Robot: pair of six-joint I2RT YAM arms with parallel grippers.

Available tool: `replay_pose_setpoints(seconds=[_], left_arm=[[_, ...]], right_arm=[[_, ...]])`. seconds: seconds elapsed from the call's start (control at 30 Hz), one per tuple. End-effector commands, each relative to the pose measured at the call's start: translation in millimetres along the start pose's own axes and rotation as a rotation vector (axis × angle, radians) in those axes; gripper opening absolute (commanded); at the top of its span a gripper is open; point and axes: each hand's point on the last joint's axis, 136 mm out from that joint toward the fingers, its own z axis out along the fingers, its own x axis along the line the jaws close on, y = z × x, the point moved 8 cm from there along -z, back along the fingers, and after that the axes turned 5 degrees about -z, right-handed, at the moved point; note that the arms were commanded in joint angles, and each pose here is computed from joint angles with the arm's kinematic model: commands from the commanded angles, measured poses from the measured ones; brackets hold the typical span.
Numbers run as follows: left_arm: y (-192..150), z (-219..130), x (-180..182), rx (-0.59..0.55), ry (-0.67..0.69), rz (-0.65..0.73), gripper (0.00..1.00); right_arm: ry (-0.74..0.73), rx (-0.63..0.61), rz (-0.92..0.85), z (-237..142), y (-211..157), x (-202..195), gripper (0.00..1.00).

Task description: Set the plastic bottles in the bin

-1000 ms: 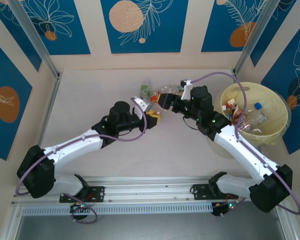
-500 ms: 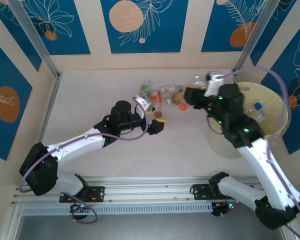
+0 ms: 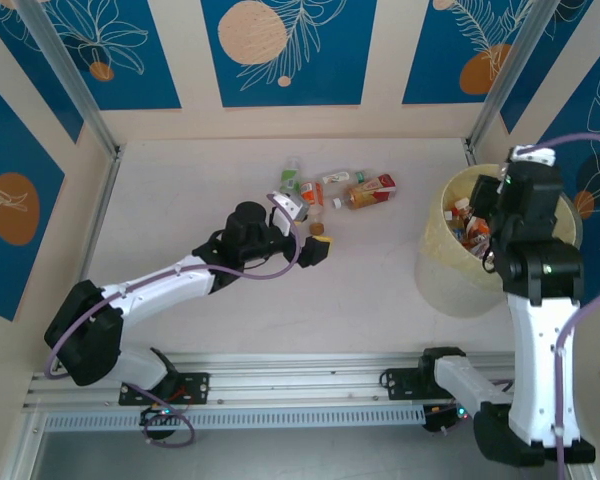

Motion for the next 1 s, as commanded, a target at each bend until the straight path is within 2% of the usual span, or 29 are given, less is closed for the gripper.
replay_pose_setpoints(seconds=[0.0, 0.13, 0.3, 0.4, 0.67, 0.8, 0.97], left_arm=[[6.8, 1.3, -1.4, -0.024, 0.016, 0.005, 1.00], [6.9, 1.7, 0.0, -0.027, 0.027, 0.002, 1.00], [6.9, 4.3, 1.0, -0.019, 0.031, -0.003, 1.00], [5.8, 5.1, 2.4, -0.016, 0.040, -0.006, 1.00], [1.5, 9.9, 11.0, 0.003, 0.112, -0.031, 1.00], [-2.1, 13.8, 24.4, 0.022, 0.232, -0.074, 1.00], [-9.7, 20.7, 45.2, 0.073, 0.351, -0.166, 1.00]], right_arm=[[0.018, 0.174, -0.125, 12.3, -16.0, 5.2, 0.56], [0.091, 0.286, -0.149, 23.5, -25.0, 16.3, 0.60], [0.143, 0.313, -0.118, 25.4, -24.3, 22.4, 0.87], [0.202, 0.261, -0.081, 19.6, -17.7, 25.3, 0.94], [0.286, 0.179, 0.008, 16.1, -12.1, 31.0, 0.98], [0.269, 0.138, 0.060, 20.2, -11.2, 31.2, 1.00], [0.428, 0.027, 0.111, 11.0, -8.2, 42.5, 0.99]])
